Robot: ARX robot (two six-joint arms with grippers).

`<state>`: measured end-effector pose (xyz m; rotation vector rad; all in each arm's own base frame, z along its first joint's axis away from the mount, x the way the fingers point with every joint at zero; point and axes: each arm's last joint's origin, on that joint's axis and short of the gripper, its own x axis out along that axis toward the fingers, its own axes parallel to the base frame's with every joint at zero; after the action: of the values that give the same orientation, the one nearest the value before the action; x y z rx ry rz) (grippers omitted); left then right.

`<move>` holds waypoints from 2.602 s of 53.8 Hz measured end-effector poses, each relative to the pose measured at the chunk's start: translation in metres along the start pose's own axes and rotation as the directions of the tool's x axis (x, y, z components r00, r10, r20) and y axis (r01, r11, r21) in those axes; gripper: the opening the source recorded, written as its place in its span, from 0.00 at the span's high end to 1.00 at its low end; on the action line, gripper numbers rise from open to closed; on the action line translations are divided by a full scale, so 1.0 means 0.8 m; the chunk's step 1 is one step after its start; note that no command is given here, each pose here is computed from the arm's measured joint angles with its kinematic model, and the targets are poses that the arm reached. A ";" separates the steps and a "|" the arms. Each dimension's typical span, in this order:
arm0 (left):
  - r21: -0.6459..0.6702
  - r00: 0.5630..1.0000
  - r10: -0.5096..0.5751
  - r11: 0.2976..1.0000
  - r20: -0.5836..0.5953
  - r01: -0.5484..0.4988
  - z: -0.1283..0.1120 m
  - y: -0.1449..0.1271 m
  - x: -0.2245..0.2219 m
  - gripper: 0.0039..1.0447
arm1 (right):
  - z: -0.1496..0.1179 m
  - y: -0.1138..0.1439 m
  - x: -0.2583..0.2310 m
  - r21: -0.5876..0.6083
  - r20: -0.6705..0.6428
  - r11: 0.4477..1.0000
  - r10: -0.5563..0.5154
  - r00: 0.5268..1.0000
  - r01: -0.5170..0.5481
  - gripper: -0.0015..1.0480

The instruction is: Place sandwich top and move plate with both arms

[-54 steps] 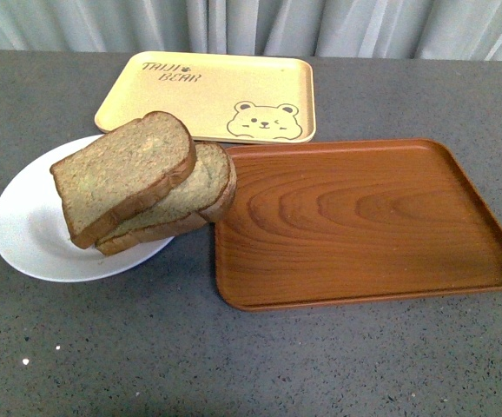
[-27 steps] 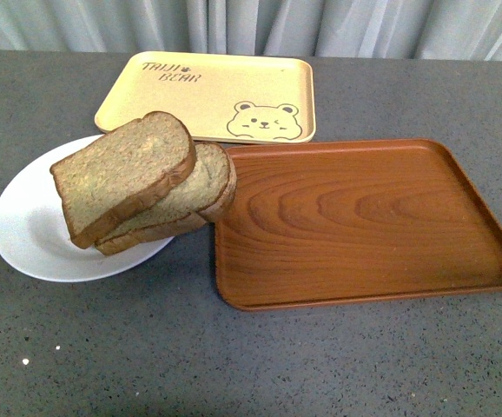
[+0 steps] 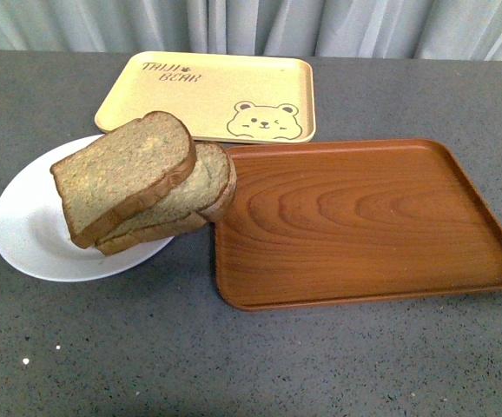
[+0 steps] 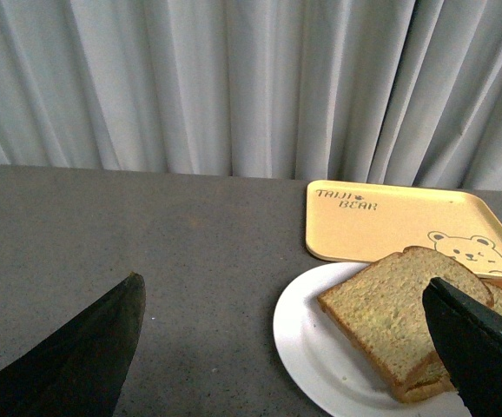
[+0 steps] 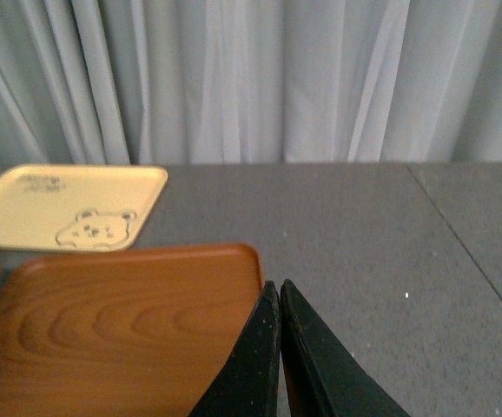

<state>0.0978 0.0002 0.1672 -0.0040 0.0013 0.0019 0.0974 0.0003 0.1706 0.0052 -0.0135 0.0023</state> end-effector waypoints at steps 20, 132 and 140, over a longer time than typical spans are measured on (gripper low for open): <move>-0.004 1.000 -0.009 1.000 -0.008 0.009 0.000 0.000 0.000 0.08 | 0.000 0.000 -0.001 -0.002 0.004 1.000 0.000 1.000 0.000 0.73; -0.701 0.751 -0.282 0.639 -0.597 -0.317 -0.169 -0.004 0.232 0.63 | 0.000 0.000 -0.001 -0.002 0.005 1.000 0.001 1.000 -0.001 0.09; -0.716 0.729 -0.316 0.615 -0.607 -0.330 -0.173 -0.006 0.221 0.84 | 0.000 0.000 -0.001 -0.002 0.005 1.000 0.001 1.000 -0.001 0.09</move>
<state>0.2746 -0.0048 0.0282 -0.9396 0.7847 0.0097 0.0966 0.0003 0.1709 0.0037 -0.0189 0.0031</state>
